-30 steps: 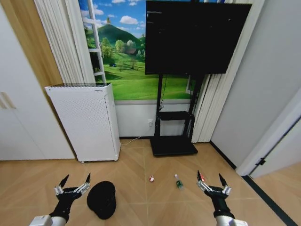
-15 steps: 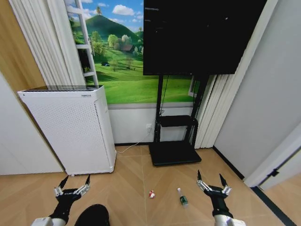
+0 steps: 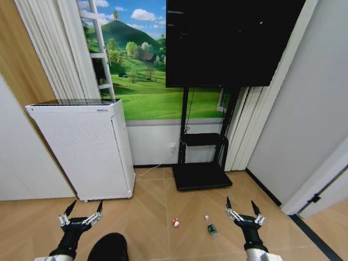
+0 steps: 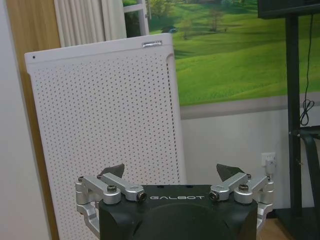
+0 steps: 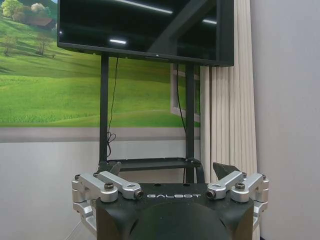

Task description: Pick up the trash bin and place the garbage on the floor into it.

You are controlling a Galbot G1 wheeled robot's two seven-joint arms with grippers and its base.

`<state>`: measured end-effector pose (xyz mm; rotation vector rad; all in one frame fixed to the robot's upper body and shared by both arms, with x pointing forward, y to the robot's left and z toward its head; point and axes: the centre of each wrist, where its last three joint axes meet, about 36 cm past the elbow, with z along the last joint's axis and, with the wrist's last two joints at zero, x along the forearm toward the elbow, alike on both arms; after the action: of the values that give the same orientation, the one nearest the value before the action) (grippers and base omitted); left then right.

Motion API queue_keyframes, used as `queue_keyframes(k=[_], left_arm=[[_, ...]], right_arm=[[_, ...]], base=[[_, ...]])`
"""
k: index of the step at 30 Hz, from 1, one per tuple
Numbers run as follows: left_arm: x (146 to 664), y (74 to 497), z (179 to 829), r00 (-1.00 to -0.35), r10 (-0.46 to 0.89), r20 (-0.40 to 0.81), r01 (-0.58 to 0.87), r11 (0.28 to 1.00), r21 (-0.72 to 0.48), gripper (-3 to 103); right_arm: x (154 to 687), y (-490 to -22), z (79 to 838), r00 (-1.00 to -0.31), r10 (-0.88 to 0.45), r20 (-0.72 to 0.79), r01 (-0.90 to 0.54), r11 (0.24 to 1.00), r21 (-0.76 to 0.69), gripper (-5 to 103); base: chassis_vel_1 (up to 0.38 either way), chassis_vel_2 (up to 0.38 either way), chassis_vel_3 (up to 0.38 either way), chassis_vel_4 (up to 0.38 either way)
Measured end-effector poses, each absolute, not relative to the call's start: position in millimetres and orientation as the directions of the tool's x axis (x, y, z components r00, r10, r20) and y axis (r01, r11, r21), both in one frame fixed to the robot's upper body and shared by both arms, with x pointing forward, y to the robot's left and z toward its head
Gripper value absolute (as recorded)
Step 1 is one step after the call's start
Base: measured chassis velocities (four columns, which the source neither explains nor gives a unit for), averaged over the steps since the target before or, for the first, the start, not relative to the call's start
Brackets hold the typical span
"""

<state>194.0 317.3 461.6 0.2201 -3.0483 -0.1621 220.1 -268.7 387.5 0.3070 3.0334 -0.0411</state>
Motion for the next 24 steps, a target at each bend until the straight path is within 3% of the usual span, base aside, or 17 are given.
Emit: queue_keyframes(k=[24], left_arm=[[194,321,437,-0.977,-0.169,0.127,-0.157,0.982,0.101,100]], right_arm=[[227,-280,364,-0.982,0.182,-0.054,0.184,0.982,-0.049,100]], base=[[0.0,0.0,0.0,0.0]])
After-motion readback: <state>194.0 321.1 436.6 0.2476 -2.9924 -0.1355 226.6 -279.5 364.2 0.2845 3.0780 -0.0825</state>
